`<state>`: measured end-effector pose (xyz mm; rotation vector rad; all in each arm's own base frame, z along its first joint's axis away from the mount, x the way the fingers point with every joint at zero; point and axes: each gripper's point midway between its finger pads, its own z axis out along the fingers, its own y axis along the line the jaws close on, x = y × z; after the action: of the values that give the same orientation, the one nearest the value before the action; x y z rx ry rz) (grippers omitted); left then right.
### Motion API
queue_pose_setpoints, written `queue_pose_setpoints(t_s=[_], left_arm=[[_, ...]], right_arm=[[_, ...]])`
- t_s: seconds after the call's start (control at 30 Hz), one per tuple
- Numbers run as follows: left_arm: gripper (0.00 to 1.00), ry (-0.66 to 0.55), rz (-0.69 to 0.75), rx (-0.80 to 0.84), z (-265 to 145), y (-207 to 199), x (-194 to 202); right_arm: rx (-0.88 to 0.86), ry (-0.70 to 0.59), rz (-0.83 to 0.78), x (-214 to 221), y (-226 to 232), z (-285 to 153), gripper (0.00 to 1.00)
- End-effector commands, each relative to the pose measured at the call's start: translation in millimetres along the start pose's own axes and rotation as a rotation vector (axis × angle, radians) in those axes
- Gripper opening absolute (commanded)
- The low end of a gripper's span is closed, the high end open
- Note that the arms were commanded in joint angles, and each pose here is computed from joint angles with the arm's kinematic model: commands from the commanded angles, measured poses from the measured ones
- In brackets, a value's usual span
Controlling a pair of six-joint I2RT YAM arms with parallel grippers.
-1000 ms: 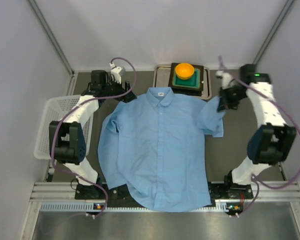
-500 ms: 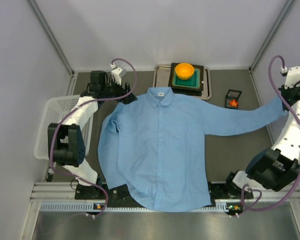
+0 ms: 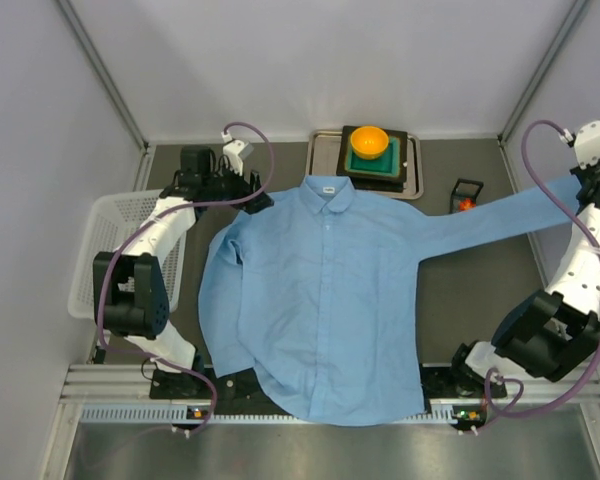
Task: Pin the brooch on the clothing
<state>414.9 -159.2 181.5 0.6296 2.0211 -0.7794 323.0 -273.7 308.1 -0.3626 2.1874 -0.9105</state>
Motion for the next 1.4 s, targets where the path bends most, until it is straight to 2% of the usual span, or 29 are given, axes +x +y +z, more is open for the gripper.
queue_pose_setpoints(t_s=[0.0,0.33,0.4,0.53,0.77,0.9,1.2,1.37], left_arm=[[0.78,-0.042,0.037,0.0,-6,-6,-17],[0.78,-0.027,0.038,-0.007,-6,-3,-15],[0.78,-0.019,0.045,-0.011,-7,-3,-13],[0.79,0.015,0.057,-0.01,-11,-5,-7],[0.79,0.124,0.06,-0.047,-30,-4,15],[0.79,0.162,0.031,-0.078,-43,2,24],[0.79,0.168,0.023,-0.121,-55,10,32],[0.79,0.165,0.013,-0.109,-52,9,34]], right_arm=[[0.18,-0.043,-0.099,-8,-42,-15,0.0],[0.21,-0.037,-0.125,-2,-47,-8,0.0],[0.138,-0.049,-0.158,3,-25,-8,0.0],[-0.059,-0.008,-0.216,36,47,-6,0.0],[-0.179,0.125,-0.276,97,113,-4,0.0],[-0.122,0.212,-0.286,127,117,8,0.0],[0.059,0.22,-0.363,136,90,16,0.05],[0.025,0.229,-0.403,144,103,11,0.09]])
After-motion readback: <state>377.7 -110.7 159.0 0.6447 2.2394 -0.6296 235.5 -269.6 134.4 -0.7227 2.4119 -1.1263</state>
